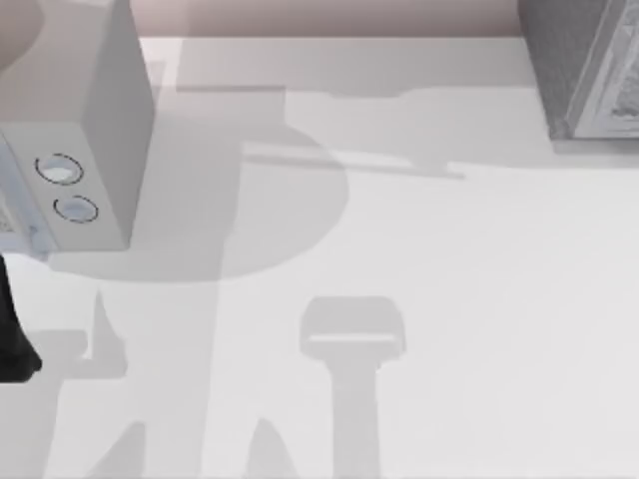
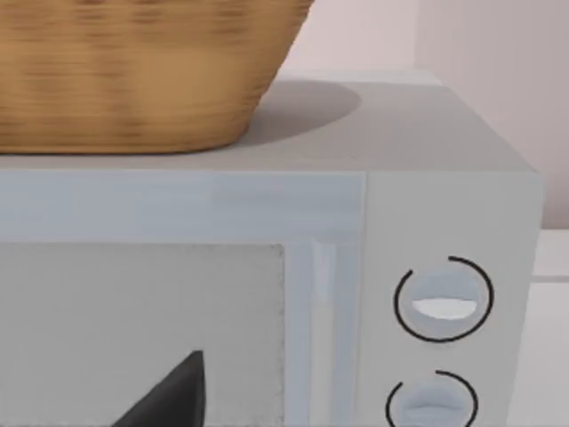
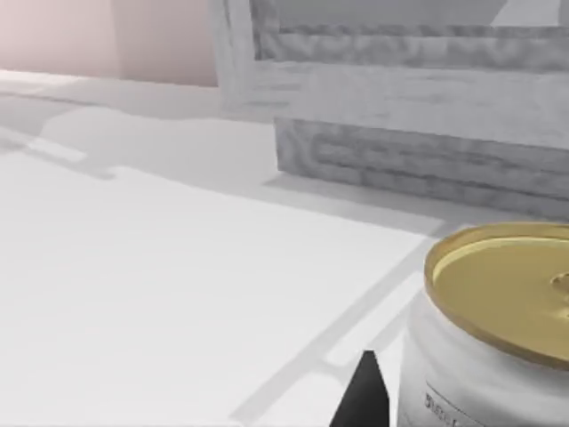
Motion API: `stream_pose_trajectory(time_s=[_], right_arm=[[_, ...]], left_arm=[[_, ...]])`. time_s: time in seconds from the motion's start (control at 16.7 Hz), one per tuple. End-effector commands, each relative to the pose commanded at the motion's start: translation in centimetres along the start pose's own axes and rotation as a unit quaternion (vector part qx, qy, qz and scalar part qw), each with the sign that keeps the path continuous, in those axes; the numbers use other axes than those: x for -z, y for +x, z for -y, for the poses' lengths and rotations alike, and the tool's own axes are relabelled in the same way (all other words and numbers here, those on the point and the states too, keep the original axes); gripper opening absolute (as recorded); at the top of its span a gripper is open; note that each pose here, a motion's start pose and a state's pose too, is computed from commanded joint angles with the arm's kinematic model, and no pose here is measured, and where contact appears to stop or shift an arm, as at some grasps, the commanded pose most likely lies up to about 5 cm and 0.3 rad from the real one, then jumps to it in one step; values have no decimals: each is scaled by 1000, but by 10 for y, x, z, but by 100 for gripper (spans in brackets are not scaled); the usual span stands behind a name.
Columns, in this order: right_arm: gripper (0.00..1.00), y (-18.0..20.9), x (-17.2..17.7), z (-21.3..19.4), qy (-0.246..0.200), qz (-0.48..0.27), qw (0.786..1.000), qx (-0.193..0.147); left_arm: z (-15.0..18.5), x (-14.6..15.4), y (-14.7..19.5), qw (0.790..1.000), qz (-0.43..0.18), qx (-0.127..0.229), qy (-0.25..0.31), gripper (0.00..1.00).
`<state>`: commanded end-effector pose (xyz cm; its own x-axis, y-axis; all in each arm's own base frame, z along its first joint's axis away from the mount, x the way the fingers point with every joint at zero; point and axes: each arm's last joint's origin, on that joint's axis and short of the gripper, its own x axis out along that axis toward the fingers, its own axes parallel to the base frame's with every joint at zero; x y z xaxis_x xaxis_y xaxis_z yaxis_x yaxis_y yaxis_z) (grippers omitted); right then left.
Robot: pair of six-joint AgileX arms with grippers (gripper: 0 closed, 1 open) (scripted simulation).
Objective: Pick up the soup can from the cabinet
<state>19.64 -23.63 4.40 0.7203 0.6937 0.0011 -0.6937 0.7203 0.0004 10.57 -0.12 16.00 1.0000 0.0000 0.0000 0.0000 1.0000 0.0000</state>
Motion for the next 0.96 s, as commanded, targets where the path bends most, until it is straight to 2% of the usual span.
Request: stream_pose_trajectory(time_s=[0.6,0.96], right_arm=[[98,0,0,0,0,0,1000,0],[100,0,0,0,0,0,1000,0]], left_arm=[[0,0,0,1000,0,0,0,100],[0,0,0,1000,0,0,0,100]])
